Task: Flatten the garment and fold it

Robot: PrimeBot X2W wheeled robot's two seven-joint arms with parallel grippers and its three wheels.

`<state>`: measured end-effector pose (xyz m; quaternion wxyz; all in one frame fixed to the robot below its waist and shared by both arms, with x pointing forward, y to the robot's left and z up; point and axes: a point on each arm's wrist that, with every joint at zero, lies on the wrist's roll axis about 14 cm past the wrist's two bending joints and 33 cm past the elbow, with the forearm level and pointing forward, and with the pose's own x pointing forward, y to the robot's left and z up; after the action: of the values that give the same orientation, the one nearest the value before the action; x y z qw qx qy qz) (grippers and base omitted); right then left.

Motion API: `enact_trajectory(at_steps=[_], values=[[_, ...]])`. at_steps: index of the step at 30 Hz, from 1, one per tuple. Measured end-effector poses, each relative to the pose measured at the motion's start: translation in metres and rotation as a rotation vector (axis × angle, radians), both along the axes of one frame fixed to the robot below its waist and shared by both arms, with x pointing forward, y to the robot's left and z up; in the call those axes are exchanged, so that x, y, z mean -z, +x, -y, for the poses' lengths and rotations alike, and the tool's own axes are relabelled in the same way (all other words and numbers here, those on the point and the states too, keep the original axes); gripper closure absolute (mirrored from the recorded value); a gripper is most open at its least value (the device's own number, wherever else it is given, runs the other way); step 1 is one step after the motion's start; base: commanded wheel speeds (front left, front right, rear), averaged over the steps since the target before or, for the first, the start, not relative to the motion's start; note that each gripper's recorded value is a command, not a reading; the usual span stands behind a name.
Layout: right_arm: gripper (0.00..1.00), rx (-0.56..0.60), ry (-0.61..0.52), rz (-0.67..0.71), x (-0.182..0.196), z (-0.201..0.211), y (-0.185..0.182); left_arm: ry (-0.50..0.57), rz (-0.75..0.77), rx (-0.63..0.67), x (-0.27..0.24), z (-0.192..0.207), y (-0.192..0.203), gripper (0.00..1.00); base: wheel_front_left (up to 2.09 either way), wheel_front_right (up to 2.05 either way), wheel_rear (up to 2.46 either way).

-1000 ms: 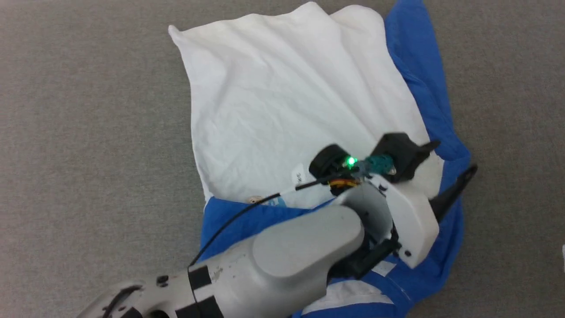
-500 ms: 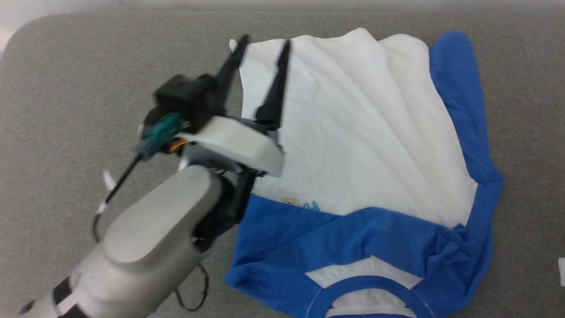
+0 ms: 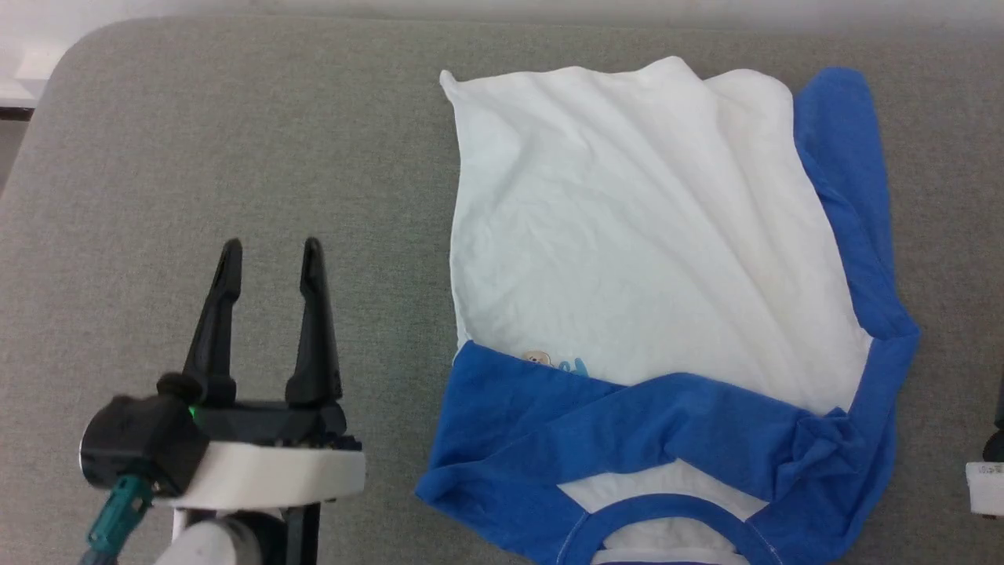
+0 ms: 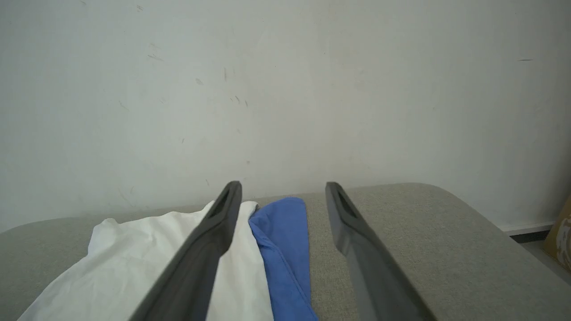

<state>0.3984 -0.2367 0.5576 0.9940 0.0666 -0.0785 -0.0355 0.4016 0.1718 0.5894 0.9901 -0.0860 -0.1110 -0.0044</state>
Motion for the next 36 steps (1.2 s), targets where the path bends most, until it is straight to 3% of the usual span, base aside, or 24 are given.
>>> enact_trajectory(at_steps=[7, 14, 26, 30, 36], values=[[0.00, 0.004, 0.023, -0.061, 0.020, 0.001, -0.003, -0.053, -0.124, -0.131, 0.048, -0.015, -0.028, 0.00, 0.00, 0.00, 0.00], [0.00, -0.020, 0.003, -0.074, 0.024, 0.000, 0.012, -0.070, -0.133, -0.138, 0.063, -0.018, -0.024, 0.00, 0.00, 0.00, 0.00], [0.00, -0.258, -0.136, 0.079, -0.077, -0.007, 0.126, -0.044, -0.091, -0.119, 0.067, -0.010, 0.006, 0.00, 0.00, 0.00, 0.00], [0.00, -0.289, -0.147, -0.049, -0.069, -0.005, 0.177, -0.034, -0.084, -0.118, 0.071, -0.010, 0.018, 0.00, 0.00, 0.00, 0.00], [0.00, -0.260, -0.113, -0.336, -0.004, 0.002, 0.238, -0.032, -0.109, -0.115, 0.085, -0.007, 0.029, 0.00, 0.00, 0.00, 0.00]])
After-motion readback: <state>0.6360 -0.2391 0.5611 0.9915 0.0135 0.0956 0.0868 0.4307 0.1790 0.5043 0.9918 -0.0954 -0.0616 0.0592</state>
